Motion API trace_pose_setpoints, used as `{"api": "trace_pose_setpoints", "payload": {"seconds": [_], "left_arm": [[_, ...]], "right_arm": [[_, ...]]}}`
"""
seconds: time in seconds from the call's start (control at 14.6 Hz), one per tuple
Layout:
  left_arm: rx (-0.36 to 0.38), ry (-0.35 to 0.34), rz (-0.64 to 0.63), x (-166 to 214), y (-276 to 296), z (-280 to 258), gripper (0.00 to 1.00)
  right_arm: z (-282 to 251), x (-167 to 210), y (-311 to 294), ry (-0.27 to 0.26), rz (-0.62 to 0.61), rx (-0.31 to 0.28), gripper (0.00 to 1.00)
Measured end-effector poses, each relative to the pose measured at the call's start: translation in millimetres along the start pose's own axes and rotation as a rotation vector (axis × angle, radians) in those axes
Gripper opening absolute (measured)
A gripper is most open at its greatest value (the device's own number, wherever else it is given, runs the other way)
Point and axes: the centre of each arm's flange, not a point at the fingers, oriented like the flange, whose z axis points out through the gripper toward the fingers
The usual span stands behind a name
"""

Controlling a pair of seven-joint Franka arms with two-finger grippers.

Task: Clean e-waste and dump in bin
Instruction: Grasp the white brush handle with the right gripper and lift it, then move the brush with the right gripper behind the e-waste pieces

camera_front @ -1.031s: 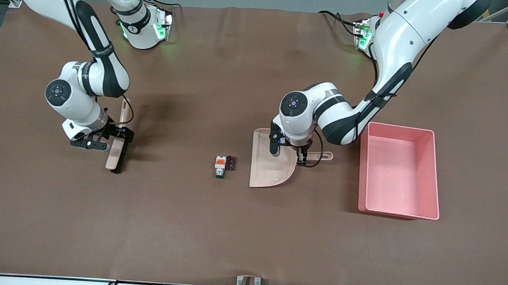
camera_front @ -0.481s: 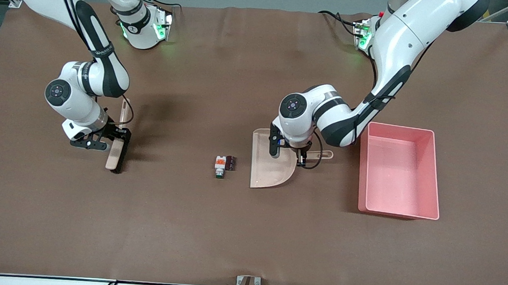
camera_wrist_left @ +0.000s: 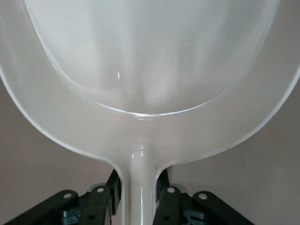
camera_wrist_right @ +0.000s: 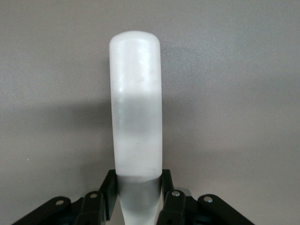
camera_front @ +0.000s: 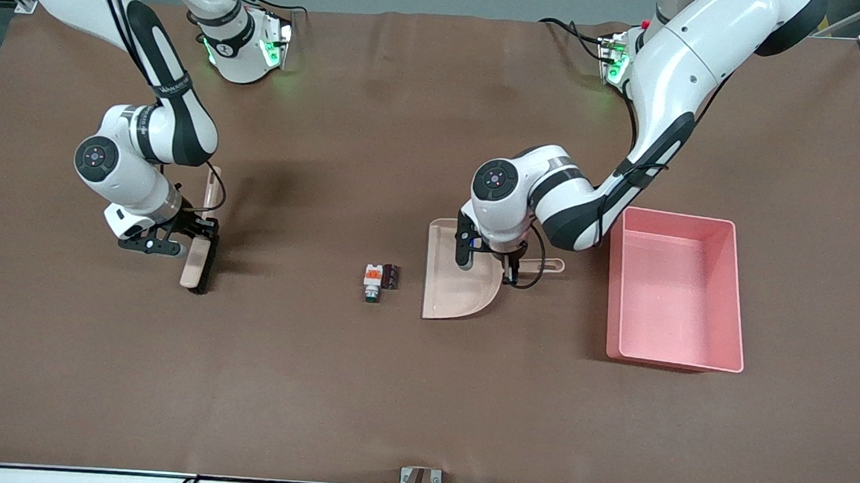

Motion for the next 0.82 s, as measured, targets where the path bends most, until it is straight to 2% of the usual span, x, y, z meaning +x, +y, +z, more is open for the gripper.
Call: {"api": "trace_pose_setpoints", "payload": {"seconds": [0.14,0.27,0.41,0.82], "left_arm": [[0.000,0.000,0.000,-0.1,-0.1,0.1,0.33],[0.001,0.000,-0.001,-0.1,-0.8,-0.4,0.33],[0.004,-0.005,-0.007,-1.9,-4.8,-2.7,0.33],[0.000,-0.034,0.004,3.8,-1.0,-7.1,0.33]], "right_arm": [[-15.1,11.0,-6.6,-0.047,-0.008,0.000,0.42],[-37.2,24.7,-19.2,-0.067,-0.013,0.002,0.42],[-49.3,29.9,-42.8,-0.059,0.000,0.002,0.42],[-62.6,8.2,-168.8,-0.022,0.069,-0.003,0.42]]}}
